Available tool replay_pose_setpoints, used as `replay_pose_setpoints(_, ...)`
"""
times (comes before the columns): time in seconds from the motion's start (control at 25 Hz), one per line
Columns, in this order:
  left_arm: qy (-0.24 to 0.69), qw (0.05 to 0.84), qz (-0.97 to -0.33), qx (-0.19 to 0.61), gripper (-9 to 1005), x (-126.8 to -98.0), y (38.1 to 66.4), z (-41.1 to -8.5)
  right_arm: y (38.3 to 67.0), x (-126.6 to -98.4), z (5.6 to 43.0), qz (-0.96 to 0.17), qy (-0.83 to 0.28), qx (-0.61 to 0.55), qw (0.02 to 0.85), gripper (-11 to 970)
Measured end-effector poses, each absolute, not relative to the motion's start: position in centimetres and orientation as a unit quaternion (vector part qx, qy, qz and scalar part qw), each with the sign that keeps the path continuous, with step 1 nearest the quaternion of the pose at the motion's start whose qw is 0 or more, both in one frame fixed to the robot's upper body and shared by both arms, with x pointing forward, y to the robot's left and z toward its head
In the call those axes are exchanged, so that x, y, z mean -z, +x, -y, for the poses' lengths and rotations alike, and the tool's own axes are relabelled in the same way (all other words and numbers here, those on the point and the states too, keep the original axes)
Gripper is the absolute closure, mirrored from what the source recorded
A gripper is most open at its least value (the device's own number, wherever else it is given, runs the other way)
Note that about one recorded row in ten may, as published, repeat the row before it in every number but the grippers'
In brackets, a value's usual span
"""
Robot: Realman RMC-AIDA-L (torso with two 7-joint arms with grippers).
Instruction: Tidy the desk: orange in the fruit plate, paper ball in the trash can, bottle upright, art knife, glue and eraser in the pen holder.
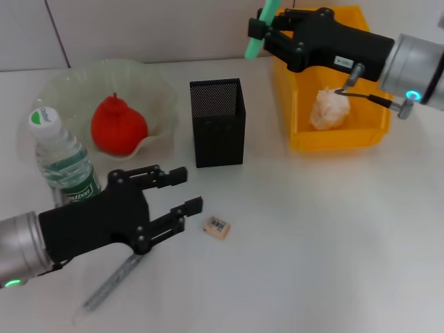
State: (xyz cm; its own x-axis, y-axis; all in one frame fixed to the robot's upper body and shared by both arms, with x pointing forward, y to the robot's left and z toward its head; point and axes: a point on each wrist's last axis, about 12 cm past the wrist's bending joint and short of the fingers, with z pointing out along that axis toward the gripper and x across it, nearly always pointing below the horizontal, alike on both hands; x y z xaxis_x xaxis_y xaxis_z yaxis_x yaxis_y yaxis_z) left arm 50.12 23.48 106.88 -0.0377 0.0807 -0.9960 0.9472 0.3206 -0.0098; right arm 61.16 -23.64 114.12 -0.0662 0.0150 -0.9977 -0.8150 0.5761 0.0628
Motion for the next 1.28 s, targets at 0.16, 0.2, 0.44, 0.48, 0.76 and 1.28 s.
replay_pose_setpoints(0.16, 0.423, 0.551, -0.601, 0.395, 519, -106.7, 49.9, -23.8, 62.1, -114.2, 22.8, -0.677, -0.299, -0.346, 0.577, 782)
replay_pose_setpoints(0.2, 0.423, 0.551, -0.601, 0.395, 519, -106.7, 49.9, -23.8, 62.3, -114.1, 22.6, -0.683, -0.299, -0.344, 0.571, 782)
replay_pose_setpoints(0.44, 0.415, 0.556, -0.606, 0.39, 520, -106.2, 49.4, -24.7, 62.6, -113.5, 21.0, -0.699, -0.31, -0.339, 0.547, 782)
replay_pose_setpoints(0.48, 0.415, 0.556, -0.606, 0.39, 520, -106.2, 49.4, -24.7, 62.7, -113.3, 20.5, -0.707, -0.312, -0.338, 0.537, 782)
replay_pose_setpoints(0.76, 0.414, 0.555, -0.607, 0.391, 521, -106.2, 49.3, -24.8, 62.8, -112.5, 19.5, -0.723, -0.32, -0.318, 0.523, 782)
replay_pose_setpoints(1.28, 0.413, 0.553, -0.602, 0.401, 513, -106.1, 48.9, -24.7, 63.2, -111.8, 18.6, -0.727, -0.341, -0.289, 0.521, 783)
